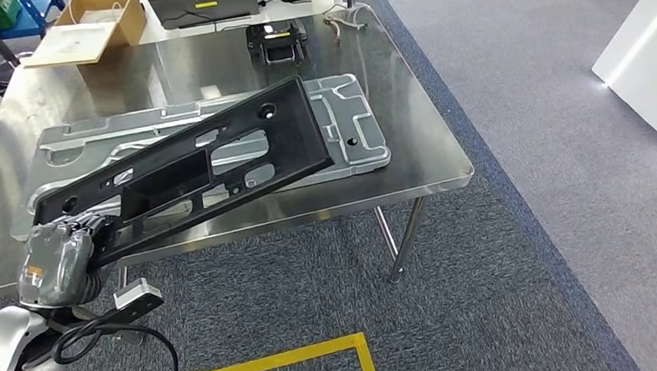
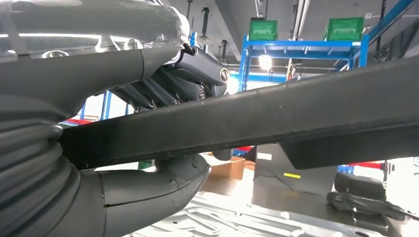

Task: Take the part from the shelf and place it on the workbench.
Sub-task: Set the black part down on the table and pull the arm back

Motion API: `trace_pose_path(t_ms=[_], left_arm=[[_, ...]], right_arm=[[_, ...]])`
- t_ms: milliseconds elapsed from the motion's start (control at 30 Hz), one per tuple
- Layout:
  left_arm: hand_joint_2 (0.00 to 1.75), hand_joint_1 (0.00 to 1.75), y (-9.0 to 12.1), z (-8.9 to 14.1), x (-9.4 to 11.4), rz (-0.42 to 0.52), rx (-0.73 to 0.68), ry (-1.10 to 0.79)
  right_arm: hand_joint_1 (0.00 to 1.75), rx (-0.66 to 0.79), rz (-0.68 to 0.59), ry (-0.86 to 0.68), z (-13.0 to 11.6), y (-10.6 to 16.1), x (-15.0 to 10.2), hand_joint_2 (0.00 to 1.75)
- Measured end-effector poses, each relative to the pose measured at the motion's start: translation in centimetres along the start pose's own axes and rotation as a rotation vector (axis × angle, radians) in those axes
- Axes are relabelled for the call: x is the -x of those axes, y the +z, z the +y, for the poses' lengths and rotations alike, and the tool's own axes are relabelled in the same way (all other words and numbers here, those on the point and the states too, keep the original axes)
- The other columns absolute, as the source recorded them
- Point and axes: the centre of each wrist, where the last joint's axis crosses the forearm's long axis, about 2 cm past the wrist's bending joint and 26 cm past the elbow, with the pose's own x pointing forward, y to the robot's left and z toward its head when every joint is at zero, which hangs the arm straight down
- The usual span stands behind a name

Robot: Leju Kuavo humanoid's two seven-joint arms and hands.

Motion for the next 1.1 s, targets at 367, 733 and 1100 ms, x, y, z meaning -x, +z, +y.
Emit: trace_pose_path(t_ms=[367,733,1100], left_arm=[[1.75,1.75,0.04,-0.18,-0.13,-0.006,0.009,0.002],[1.75,1.75,-0.06,-0.2,-0.1,-0.007,0.009,0.0],[1.75,1.75,-0.18,-0.22,-0.16,-0.009,0.009,0.0]], right_arm=[[0.0,0.003,0.002,-0.001,0.01,0.0,0.07,0.0],[0.0,0.003,0.004,-0.003,0.03,0.0,0.15,0.0],[0.0,0.003,0.005,-0.002,0.04,0.0,0.16,0.0]])
